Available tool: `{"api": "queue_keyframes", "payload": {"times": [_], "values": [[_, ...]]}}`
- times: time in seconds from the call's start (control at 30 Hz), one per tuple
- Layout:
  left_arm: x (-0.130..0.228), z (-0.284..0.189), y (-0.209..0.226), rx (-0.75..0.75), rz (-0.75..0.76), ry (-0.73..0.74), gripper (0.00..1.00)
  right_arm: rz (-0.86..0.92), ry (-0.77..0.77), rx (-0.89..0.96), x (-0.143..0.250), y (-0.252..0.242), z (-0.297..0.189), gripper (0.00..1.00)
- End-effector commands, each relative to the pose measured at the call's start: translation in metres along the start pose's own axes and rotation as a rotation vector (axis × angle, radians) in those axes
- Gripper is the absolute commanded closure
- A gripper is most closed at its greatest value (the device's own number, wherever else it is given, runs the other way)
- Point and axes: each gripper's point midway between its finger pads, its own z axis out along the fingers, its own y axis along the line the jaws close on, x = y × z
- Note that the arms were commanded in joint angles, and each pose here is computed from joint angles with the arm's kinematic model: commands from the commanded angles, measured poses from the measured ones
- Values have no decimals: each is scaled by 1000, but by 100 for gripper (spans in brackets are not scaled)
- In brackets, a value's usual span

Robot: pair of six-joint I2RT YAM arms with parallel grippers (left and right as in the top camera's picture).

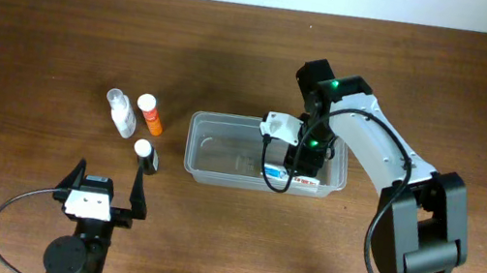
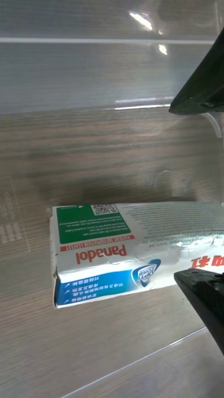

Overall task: Pack container
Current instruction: 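Lower the box into the container and open the right gripper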

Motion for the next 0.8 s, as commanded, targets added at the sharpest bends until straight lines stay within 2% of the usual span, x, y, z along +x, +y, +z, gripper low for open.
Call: {"api": "queue_keyframes", "payload": {"times": [0.0,0.2,0.43,0.53,0.77], "values": [[-1,0,3,-16,18,-5,1,20,10,-13,1,3,5,28],[-1,0,3,-16,18,-5,1,94,10,-12,1,3,3,25],[-1,0,3,-16,18,-5,1,110,17,-27,3,8,0,25],[-1,0,3,-16,18,-5,1,114,23,-44,4,12,0,32],[-1,0,3,-16,18,-5,1,166,10,-68,2,17,-1,40]]}}
